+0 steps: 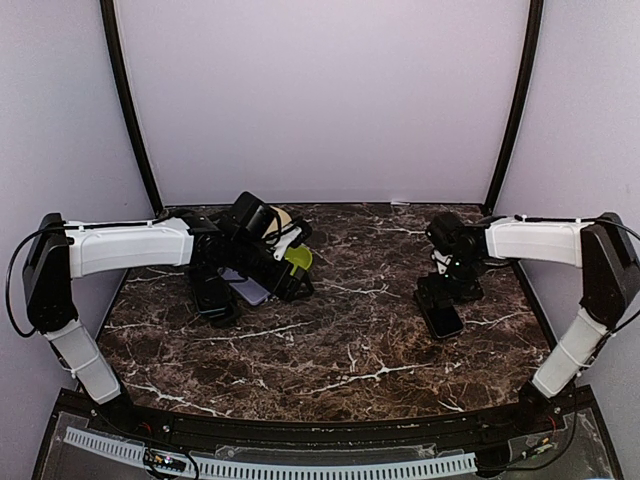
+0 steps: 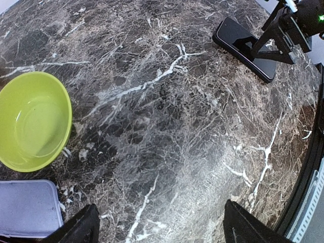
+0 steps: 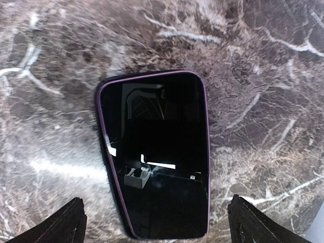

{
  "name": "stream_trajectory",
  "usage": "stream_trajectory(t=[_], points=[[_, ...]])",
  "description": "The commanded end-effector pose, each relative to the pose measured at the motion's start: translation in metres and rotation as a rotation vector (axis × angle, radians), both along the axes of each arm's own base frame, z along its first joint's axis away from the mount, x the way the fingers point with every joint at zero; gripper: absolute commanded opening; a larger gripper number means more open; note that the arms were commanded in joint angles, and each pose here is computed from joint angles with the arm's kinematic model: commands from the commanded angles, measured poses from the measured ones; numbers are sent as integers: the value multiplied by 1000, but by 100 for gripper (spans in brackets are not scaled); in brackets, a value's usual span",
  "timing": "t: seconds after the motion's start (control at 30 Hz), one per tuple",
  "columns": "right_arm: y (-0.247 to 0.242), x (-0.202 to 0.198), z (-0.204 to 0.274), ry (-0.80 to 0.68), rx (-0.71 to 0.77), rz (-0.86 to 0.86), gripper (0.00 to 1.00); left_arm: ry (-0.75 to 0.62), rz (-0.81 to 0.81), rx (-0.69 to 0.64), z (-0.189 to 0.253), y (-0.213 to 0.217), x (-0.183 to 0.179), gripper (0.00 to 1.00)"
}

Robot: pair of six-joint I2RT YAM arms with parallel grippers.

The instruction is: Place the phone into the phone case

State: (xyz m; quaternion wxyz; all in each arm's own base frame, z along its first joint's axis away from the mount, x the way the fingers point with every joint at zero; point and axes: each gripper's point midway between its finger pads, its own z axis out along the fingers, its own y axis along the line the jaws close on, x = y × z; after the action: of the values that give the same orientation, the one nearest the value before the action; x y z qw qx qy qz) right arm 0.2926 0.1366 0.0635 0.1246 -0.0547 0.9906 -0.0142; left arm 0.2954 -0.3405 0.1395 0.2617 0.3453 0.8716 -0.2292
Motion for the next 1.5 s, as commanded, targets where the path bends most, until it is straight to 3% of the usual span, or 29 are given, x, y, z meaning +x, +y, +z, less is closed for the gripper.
stream_trajectory(t=[0.0, 0.4, 0.7, 0.83, 1.07, 1.2, 1.3, 1.47], points=[[14, -8, -26, 71, 77, 61, 98, -10, -29, -18, 9, 1, -9, 87], [-1, -30, -69, 156, -99, 65, 95, -10, -40, -25, 9, -1, -11, 87], [11, -36, -73, 149, -86, 97, 60, -14, -35, -26, 11, 0, -10, 87], [41, -35, -63, 102, -2, 188, 52, -20, -12, -54, 15, -2, -7, 87], [108, -31, -25, -49, 263, 307, 41, 24, 79, -241, 18, -13, -8, 86], [145, -29, 0, -157, 413, 352, 34, 43, 116, -491, 28, -31, -6, 86], [167, -30, 17, -222, 457, 391, 31, 112, 150, -603, 20, -40, -11, 87], [205, -39, 61, -376, 535, 482, 30, 71, 101, -720, 43, -61, -19, 91]])
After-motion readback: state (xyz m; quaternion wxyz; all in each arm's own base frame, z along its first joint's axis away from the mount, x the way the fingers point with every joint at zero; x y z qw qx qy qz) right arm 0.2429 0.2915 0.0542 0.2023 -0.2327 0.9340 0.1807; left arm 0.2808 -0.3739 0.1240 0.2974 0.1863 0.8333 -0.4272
